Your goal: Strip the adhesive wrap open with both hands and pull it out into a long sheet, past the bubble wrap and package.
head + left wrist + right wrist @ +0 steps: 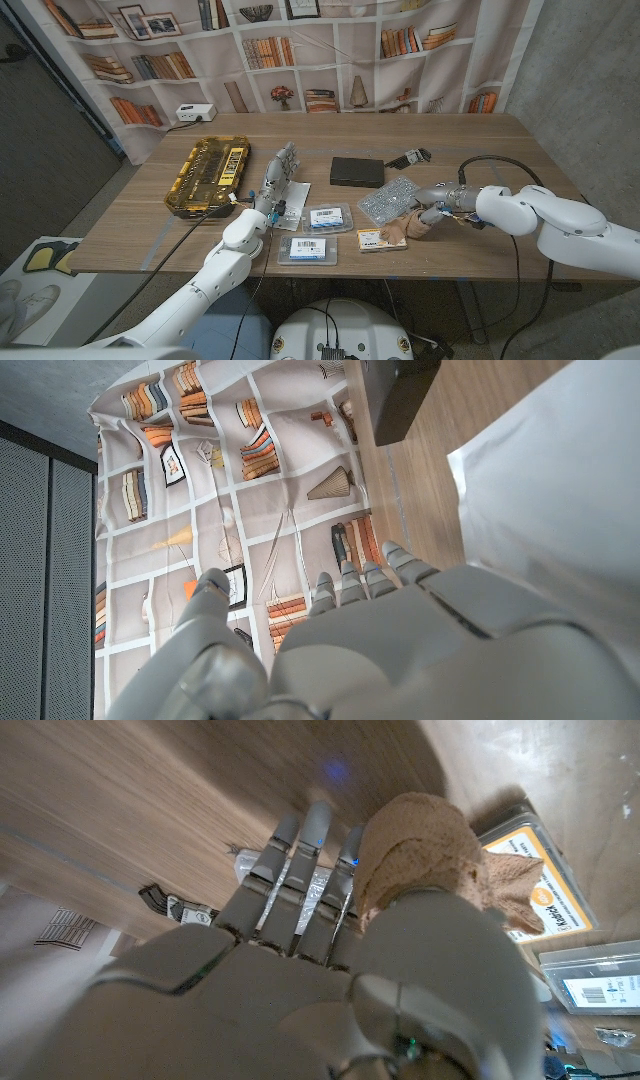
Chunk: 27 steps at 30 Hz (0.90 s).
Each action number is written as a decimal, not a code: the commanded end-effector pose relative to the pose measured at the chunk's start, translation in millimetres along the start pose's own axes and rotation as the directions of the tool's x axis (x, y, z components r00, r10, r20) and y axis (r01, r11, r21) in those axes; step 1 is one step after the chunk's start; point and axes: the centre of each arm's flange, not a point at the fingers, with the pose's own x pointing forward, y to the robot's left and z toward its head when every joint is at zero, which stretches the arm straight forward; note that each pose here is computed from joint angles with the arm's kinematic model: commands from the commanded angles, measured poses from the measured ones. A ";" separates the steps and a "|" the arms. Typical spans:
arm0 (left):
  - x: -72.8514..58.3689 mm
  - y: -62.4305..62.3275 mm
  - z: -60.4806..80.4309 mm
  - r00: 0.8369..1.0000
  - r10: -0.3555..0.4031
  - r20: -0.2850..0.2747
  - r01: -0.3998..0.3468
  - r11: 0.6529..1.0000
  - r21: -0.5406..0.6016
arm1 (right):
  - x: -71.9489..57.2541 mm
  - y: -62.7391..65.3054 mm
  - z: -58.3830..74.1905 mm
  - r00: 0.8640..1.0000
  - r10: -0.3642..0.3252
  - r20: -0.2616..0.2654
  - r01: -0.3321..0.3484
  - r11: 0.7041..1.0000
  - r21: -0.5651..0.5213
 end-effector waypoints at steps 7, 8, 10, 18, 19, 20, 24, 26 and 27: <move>0.4 -0.6 -3.8 1.000 0.000 -0.003 0.000 1.000 -0.009 | -5.7 -2.7 -3.5 0.997 -0.082 -0.007 0.082 0.997 0.018; 0.5 -0.7 -3.9 1.000 0.000 -0.003 0.000 1.000 -0.010 | -7.5 -3.8 -4.7 0.996 -0.092 -0.004 0.092 0.995 0.029; 0.5 -0.8 -3.9 1.000 0.000 -0.002 0.000 1.000 -0.008 | -10.5 -6.5 -6.9 0.993 -0.119 0.003 0.119 0.991 0.057; 0.0 -0.3 -2.9 1.000 0.001 0.002 -0.001 1.000 -0.008 | -16.6 -13.5 -9.6 0.984 -0.179 0.009 0.178 0.979 0.101; -0.1 -0.2 -2.7 1.000 0.000 0.003 0.000 1.000 -0.007 | -16.7 -13.7 -9.6 0.983 -0.186 0.009 0.184 0.977 0.105; -0.3 0.0 -2.5 1.000 0.001 0.003 -0.001 1.000 -0.007 | -16.9 -14.1 -9.7 0.982 -0.187 0.011 0.185 0.977 0.110; -1.4 0.8 -2.2 1.000 0.005 0.002 -0.005 1.000 -0.004 | -17.3 -14.7 -9.5 0.980 -0.201 0.005 0.199 0.974 0.109; -1.8 1.3 -2.1 1.000 0.004 0.001 -0.004 1.000 -0.005 | -17.7 -14.7 -9.3 0.976 -0.217 0.000 0.216 0.970 0.108; -2.1 1.6 -1.8 1.000 0.005 0.002 -0.005 1.000 -0.003 | -18.2 -15.0 -9.2 0.975 -0.223 0.001 0.221 0.969 0.115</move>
